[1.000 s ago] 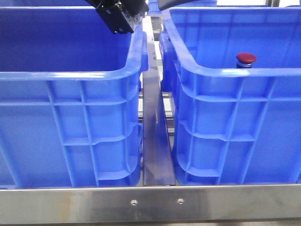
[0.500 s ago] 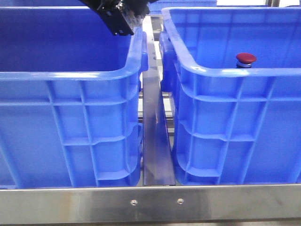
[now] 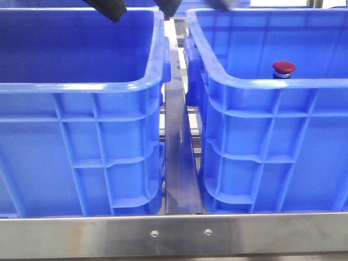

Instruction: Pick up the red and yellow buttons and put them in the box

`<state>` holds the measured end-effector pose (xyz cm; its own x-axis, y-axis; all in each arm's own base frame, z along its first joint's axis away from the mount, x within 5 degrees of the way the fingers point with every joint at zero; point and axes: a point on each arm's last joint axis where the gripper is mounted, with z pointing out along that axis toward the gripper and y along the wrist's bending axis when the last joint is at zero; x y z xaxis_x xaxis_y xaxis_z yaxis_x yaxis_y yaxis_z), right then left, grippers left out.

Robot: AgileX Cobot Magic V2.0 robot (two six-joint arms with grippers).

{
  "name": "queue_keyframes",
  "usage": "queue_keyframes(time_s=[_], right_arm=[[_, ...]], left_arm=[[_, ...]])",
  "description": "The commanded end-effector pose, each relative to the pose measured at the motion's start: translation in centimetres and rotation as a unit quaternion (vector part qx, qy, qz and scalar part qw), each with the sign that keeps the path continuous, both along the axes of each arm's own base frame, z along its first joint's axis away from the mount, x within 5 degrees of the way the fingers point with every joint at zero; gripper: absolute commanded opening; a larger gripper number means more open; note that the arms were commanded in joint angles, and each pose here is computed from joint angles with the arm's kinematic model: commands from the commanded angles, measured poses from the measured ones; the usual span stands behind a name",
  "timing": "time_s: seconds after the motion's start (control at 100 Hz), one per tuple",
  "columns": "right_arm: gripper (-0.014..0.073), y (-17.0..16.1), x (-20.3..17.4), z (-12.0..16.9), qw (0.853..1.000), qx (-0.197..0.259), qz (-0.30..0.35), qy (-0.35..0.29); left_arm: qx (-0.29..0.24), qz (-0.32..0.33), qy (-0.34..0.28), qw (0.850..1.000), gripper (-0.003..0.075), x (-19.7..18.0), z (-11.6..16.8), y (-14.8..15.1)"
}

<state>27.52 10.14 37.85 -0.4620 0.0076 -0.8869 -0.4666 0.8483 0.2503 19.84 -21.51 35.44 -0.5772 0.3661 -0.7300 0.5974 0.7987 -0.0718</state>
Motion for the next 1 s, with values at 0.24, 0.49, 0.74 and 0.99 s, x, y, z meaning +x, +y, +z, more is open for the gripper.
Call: queue_keyframes(time_s=[0.24, 0.49, 0.74, 0.99], right_arm=[[0.0188, -5.1, 0.0, -2.1, 0.976, -0.091, -0.152, -0.123], [0.0188, -9.1, 0.8, -4.8, 0.945, -0.104, -0.272, -0.152], [0.0188, -11.3, 3.3, -7.6, 0.929, -0.127, -0.322, -0.132], [0.0188, -12.0, 5.9, -9.5, 0.919, -0.142, -0.344, -0.128]], left_arm=[[-0.045, -0.008, -0.038, 0.998, 0.0483, -0.4, 2.2, 0.0], [-0.04, -0.007, -0.034, 0.999, 0.0483, -0.4, 2.1, 0.1], [-0.04, -0.007, -0.034, 0.999, 0.0483, -0.4, 2.1, 0.1], [-0.04, -0.007, -0.034, 0.999, 0.0482, -0.4, 2.1, 0.1]])
